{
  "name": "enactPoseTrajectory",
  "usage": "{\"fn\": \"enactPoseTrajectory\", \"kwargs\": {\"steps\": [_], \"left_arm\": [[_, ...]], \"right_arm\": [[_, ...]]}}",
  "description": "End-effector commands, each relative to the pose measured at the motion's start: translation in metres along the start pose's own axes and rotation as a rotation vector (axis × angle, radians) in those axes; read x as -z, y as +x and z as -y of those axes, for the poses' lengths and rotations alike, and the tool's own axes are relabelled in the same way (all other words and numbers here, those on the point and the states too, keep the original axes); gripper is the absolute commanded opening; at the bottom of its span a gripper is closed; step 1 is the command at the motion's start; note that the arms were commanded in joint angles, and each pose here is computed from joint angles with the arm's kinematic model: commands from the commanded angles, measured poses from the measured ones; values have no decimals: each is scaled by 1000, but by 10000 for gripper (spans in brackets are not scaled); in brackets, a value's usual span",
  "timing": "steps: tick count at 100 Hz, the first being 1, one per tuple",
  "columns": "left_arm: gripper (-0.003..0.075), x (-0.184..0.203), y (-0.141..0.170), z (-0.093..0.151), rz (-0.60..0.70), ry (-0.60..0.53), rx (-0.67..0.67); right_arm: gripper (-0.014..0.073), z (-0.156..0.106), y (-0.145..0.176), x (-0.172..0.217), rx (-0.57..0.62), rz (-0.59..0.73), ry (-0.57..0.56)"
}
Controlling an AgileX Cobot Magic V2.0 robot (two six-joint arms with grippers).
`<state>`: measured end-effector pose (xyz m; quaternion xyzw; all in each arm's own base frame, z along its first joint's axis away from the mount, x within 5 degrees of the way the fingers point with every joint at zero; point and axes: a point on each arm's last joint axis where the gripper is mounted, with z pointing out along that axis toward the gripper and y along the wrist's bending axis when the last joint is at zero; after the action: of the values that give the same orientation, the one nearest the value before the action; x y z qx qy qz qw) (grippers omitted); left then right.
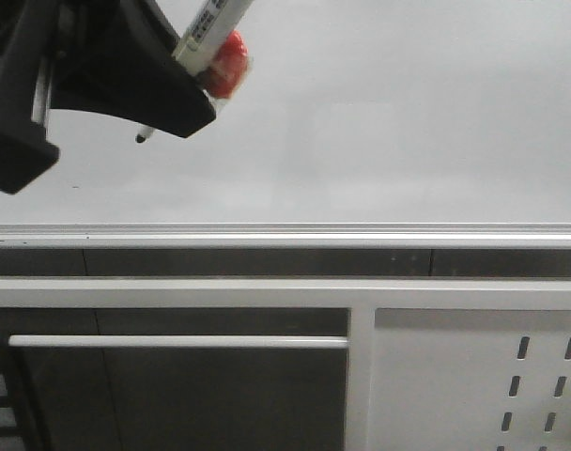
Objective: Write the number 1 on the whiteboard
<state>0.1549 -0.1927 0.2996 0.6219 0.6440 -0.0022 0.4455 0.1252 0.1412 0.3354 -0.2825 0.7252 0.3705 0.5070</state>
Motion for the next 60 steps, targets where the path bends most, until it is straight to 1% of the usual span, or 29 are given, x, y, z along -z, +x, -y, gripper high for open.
{"fn": "enactPoseTrajectory", "kwargs": {"steps": [1, 21, 38, 49, 60], "left_arm": [[-18, 12, -15, -10, 93, -53, -12], [-18, 12, -14, -10, 88, -55, -20], [-18, 12, -14, -10, 85, -55, -21], [-18, 12, -14, -10, 85, -55, -21], [-18, 12, -14, -10, 85, -55, -21]], "right_arm": [[399, -2, -15, -4, -1, 47, 10], [397, -1, -22, -19, -6, 23, -4], [342, 0, -25, -24, -12, 20, -3], [344, 1, -23, -27, 12, 3, 2], [383, 2, -23, -28, 36, 0, 14]]}}
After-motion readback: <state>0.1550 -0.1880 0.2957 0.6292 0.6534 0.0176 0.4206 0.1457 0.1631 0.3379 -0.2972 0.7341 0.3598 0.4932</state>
